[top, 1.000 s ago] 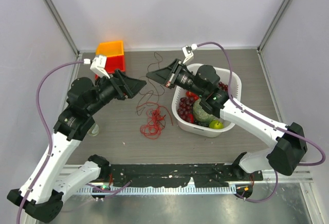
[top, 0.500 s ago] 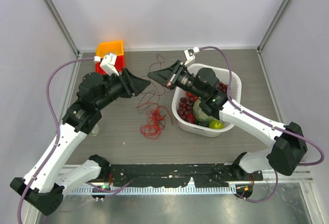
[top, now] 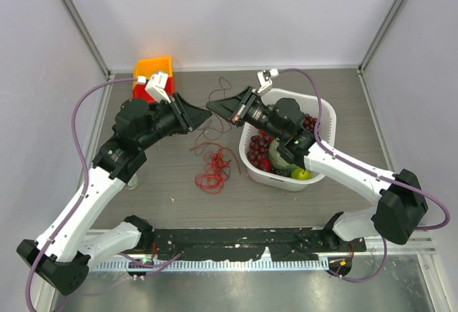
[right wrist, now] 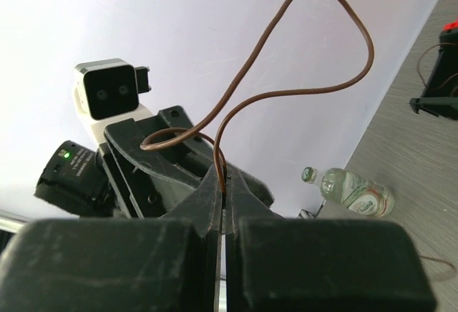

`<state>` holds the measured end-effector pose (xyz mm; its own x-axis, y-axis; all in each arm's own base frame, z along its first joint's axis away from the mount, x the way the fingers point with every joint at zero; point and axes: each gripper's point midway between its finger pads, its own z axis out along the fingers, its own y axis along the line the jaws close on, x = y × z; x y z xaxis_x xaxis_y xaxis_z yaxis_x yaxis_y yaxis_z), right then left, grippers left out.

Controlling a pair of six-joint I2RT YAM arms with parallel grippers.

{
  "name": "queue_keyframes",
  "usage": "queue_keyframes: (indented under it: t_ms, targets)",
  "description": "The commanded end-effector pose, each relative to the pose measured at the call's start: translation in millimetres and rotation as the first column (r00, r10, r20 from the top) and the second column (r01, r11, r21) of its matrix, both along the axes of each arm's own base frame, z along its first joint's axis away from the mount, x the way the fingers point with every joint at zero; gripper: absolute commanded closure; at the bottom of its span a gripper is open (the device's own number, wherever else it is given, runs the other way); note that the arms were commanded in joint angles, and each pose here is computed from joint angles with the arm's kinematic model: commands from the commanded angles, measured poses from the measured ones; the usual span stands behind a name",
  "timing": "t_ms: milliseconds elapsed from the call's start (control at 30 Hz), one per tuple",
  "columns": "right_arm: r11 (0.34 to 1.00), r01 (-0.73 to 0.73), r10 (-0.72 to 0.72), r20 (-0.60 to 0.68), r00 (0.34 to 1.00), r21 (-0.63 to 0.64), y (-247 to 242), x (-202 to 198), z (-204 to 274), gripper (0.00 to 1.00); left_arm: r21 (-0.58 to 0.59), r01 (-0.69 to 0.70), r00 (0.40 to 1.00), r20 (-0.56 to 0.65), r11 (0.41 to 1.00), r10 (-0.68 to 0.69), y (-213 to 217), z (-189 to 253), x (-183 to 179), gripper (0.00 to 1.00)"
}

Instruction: Untangle the cables

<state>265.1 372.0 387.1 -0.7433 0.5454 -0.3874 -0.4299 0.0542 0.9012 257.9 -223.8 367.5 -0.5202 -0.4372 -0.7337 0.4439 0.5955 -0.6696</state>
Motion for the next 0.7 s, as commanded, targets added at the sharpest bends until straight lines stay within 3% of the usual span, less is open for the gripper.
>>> queue_keyframes:
  t_ms: [0, 100, 167, 267, 333, 500, 667]
  targets:
    - [0.996, -0.008, 0.003, 0.053, 0.999, 0.094, -7, -10, 26, 0.99, -0.015, -0.027, 0.999, 0.041, 1.0, 0.028, -2, 13, 12, 0.8]
    - [0.996, -0.015, 0.01, 0.047, 0.999, 0.093, -4, -9, 21, 0.99, 0.013, -0.04, 0.998, 0.044, 0.999, 0.039, 1, 8, 13, 0.98]
    - [0.995, -0.039, 0.033, 0.063, 0.997, 0.097, -2, -13, 20, 0.97, 0.046, -0.071, 0.997, 0.045, 0.996, 0.069, 8, 4, 14, 1.0]
    - [0.999, -0.027, 0.024, 0.079, 0.997, 0.037, -6, -12, 10, 0.49, 0.112, -0.114, 0.993, 0.04, 0.987, 0.11, 21, -4, 13, 1.0]
    - [0.998, 0.004, 0.0, 0.062, 0.998, -0.065, -10, -7, -7, 0.37, 0.162, -0.152, 0.988, 0.045, 0.975, 0.146, 32, -10, 12, 1.0]
    - [0.955, 0.129, -0.108, 0.092, 0.99, -0.268, -50, 5, -37, 0.32, 0.3, -0.237, 0.971, 0.04, 0.924, 0.237, 58, -29, 14, 1.0]
    - [0.815, 0.329, -0.262, 0.203, 0.944, -0.476, -109, 6, -60, 0.32, 0.541, -0.366, 0.91, 0.039, 0.757, 0.413, 103, -48, 38, 1.0]
